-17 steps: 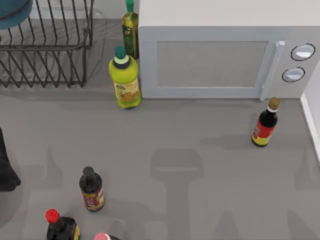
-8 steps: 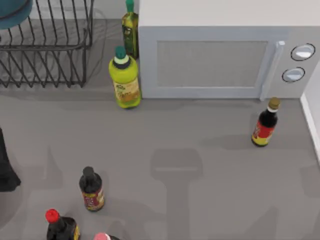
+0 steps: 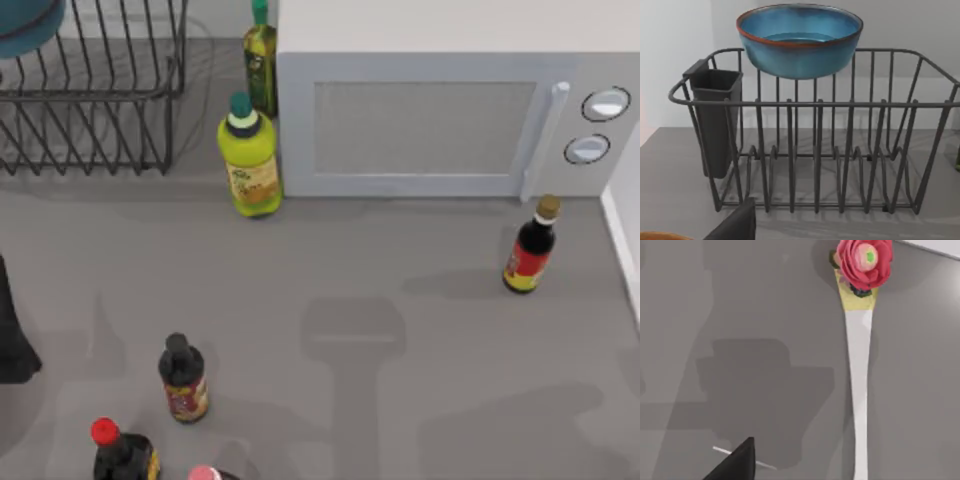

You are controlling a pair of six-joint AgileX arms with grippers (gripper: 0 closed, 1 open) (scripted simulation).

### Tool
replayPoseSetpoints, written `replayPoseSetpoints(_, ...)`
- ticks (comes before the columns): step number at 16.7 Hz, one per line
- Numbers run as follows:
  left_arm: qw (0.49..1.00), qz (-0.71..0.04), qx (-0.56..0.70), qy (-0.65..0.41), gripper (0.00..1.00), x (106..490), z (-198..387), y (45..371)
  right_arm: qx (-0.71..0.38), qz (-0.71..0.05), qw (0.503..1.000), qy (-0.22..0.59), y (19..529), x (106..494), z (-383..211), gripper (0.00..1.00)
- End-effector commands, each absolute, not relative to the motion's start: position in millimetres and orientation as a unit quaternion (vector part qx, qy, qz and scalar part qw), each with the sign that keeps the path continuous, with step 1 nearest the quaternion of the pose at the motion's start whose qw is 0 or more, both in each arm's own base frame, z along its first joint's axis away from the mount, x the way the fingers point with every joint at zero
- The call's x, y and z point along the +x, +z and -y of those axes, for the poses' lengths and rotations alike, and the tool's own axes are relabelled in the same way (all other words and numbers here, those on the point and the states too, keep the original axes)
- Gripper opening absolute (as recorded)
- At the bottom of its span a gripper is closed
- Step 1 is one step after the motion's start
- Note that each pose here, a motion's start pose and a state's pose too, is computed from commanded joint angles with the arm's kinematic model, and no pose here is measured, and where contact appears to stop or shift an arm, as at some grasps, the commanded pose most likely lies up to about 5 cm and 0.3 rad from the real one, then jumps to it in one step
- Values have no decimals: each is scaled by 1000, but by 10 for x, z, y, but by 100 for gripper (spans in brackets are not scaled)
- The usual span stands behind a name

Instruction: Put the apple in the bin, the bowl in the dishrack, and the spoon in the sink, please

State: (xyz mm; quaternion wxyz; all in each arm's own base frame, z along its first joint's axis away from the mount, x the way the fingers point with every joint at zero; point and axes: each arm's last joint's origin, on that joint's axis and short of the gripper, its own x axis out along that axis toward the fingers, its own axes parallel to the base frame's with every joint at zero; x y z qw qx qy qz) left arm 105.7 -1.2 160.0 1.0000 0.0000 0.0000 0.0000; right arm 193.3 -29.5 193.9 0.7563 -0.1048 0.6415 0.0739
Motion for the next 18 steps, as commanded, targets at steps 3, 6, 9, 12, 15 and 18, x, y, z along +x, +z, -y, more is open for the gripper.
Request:
replayPoseSetpoints(3,1000,0,0,0,100,1057,12,1600,-103,-686,714,96,1934,2079,349,100)
replayPoseSetpoints(6,1000,0,0,0,100,1057,12,1600,-102,-698,701,103,1931,2125,366,100)
replayPoseSetpoints(9,1000,0,0,0,100,1057,12,1600,-104,-697,702,103,1930,2121,355,100)
replayPoseSetpoints(12,1000,0,0,0,100,1057,12,1600,-102,-698,701,103,1833,2136,361,100)
replayPoseSetpoints(15,1000,0,0,0,100,1057,12,1600,-102,-698,702,102,1550,2178,371,100)
replayPoseSetpoints(18,1000,0,0,0,100,1057,12,1600,-104,-693,706,101,1197,2187,373,100)
